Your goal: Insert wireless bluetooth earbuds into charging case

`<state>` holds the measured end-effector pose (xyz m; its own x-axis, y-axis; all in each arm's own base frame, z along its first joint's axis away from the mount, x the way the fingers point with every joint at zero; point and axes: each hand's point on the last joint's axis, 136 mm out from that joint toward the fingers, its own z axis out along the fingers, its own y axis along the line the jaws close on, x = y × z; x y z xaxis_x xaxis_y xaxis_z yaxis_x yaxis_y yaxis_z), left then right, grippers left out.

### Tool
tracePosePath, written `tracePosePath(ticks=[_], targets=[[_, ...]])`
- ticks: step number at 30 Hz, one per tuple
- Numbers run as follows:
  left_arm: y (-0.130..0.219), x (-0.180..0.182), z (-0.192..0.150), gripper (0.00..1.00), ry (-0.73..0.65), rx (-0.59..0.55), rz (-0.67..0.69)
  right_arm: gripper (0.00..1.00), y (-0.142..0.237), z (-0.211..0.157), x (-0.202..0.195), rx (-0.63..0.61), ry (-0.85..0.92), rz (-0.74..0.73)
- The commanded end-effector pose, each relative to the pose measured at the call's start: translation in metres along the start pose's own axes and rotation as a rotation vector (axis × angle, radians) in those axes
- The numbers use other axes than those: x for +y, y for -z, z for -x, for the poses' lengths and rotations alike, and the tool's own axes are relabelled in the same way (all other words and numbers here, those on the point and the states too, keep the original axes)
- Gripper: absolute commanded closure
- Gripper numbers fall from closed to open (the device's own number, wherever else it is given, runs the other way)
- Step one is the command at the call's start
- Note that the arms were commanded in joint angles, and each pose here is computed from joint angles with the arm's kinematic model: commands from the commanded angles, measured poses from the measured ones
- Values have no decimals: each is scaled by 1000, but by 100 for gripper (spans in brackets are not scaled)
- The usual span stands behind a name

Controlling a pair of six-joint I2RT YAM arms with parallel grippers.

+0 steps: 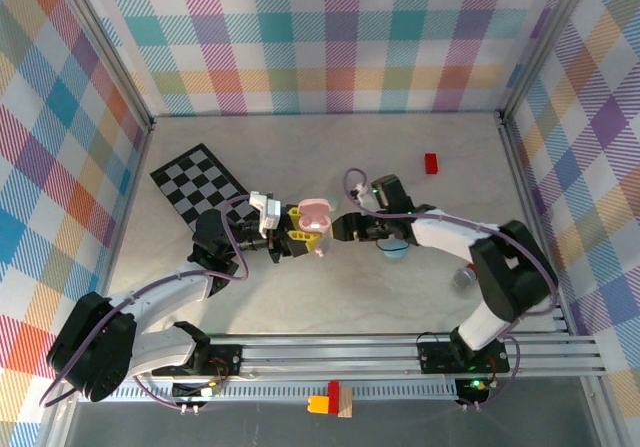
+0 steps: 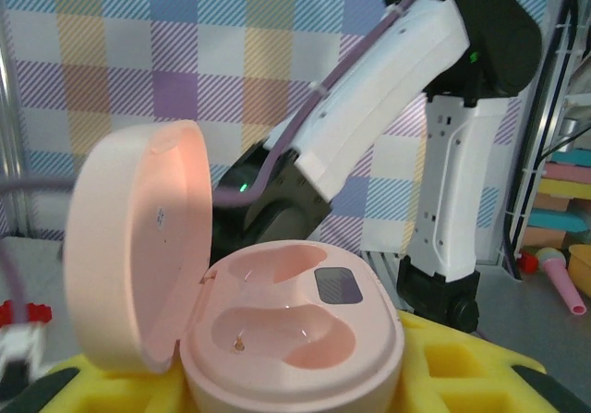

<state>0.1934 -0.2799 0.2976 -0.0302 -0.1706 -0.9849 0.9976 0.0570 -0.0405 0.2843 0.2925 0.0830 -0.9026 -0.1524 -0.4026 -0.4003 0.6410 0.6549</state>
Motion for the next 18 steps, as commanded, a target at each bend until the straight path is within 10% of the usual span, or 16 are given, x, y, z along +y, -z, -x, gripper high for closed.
tracePosePath(ticks=[1,18], targets=[[4,-6,10,62,-44,-41,-20,40,-18,8,28,29,75,86],[6,-5,9,62,-33,-38,-21,46,-72,-11,15,172,60,79]])
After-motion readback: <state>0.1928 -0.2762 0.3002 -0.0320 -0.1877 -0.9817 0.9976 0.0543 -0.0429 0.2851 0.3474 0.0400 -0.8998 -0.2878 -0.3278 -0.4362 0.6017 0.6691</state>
